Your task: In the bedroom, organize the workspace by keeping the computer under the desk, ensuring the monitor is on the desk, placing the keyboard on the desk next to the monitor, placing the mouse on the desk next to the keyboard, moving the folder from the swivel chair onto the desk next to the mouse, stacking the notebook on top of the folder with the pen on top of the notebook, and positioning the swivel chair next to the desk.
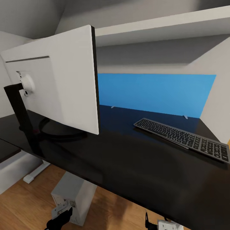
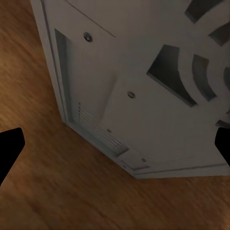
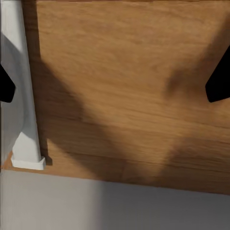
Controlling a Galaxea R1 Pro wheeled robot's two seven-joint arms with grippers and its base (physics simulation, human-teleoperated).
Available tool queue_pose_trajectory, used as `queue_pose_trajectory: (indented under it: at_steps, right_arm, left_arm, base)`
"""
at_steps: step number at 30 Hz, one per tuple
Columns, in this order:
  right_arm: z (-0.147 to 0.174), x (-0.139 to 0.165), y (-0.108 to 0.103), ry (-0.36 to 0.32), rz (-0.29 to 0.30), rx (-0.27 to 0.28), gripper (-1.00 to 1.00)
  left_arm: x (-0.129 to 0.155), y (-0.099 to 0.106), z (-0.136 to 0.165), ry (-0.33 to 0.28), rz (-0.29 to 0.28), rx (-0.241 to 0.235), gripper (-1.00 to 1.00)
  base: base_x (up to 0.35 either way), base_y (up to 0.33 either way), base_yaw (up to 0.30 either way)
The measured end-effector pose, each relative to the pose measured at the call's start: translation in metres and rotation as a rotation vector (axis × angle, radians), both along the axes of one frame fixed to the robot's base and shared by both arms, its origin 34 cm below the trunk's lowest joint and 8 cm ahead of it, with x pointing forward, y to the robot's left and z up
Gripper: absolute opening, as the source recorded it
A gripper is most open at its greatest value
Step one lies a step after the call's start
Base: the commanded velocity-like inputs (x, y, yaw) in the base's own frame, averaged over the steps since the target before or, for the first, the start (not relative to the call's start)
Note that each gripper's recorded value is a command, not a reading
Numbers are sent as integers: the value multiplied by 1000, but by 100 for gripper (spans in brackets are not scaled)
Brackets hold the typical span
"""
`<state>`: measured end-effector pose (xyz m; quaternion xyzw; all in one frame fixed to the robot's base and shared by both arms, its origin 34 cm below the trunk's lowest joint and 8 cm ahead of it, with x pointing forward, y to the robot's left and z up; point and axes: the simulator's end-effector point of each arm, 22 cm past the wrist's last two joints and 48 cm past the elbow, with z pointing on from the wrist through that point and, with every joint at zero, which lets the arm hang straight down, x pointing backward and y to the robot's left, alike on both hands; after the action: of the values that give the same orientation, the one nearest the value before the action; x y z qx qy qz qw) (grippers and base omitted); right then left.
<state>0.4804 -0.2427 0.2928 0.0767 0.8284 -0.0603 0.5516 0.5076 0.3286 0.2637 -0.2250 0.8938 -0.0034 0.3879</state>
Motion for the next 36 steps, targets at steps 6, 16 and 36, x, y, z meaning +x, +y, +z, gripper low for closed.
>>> queue_pose_trajectory:
  at_steps: [6,16,36]
  right_arm:
    - [6,-22,-3,-72,-4,-11,100]
    - [7,-29,-2,-89,-5,-10,100]
    - [7,-29,-1,-89,-3,-9,100]
  left_arm:
    - [0,0,0,0,0,1,100]
    - [-1,0,0,2,2,2,100]
    - [0,-1,0,-2,-1,0,100]
  base:
    - [0,0,0]
    - [21,0,0]
    - [63,0,0]
